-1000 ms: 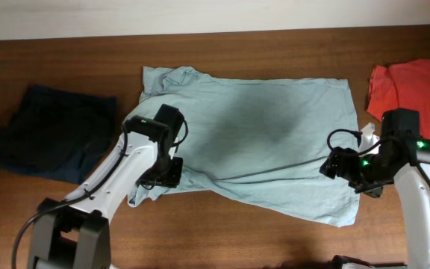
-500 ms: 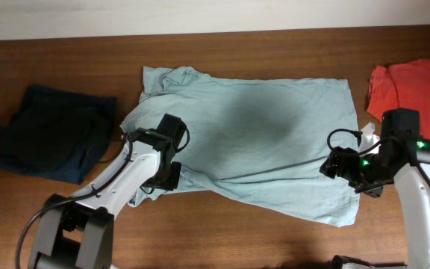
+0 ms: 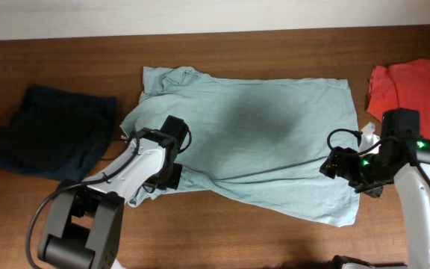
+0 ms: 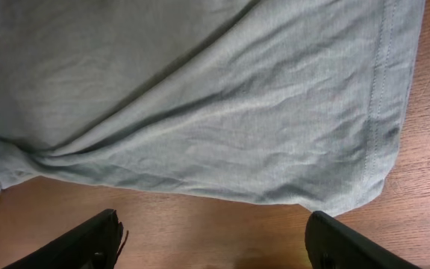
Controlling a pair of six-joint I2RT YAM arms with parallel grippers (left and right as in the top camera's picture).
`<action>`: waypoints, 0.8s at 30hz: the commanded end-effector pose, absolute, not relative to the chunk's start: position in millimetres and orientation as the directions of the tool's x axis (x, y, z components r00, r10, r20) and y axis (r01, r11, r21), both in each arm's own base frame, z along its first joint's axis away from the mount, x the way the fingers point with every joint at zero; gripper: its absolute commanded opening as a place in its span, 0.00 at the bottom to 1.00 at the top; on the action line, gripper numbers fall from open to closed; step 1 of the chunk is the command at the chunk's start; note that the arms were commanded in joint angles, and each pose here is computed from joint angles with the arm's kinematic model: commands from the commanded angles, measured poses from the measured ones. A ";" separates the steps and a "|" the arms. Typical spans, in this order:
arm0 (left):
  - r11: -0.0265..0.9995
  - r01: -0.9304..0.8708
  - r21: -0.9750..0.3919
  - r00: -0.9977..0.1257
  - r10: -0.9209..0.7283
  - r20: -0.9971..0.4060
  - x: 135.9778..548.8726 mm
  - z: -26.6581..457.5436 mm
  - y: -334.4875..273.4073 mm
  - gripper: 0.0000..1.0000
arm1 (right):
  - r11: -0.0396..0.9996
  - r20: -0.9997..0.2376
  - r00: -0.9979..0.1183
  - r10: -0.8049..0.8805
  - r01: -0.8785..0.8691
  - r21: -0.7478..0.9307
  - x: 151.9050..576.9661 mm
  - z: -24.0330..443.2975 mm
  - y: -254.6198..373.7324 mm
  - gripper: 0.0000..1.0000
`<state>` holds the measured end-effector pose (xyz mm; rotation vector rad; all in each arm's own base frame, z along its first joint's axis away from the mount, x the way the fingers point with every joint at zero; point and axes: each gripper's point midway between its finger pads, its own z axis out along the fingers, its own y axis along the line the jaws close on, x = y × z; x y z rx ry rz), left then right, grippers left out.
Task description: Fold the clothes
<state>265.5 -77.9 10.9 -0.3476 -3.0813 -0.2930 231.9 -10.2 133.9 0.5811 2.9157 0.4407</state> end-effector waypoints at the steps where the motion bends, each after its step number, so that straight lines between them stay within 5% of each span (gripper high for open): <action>1: 0.950 0.243 0.196 -0.970 0.234 0.070 267.1 16.1 -77.7 0.00 | 0.884 -0.077 -0.919 0.386 0.345 0.317 232.1 133.6 -9.5 0.84; 9: 0.916 0.219 0.337 -0.974 0.227 0.016 305.2 92.0 -61.4 0.00 | 0.884 -0.078 -0.919 0.386 0.345 0.317 232.3 133.6 -9.6 0.83; 24: 0.940 0.058 0.337 -0.984 0.110 -0.138 347.2 96.9 -30.7 0.02 | 0.881 -0.040 -0.906 0.422 0.399 0.253 222.4 119.1 -18.1 0.84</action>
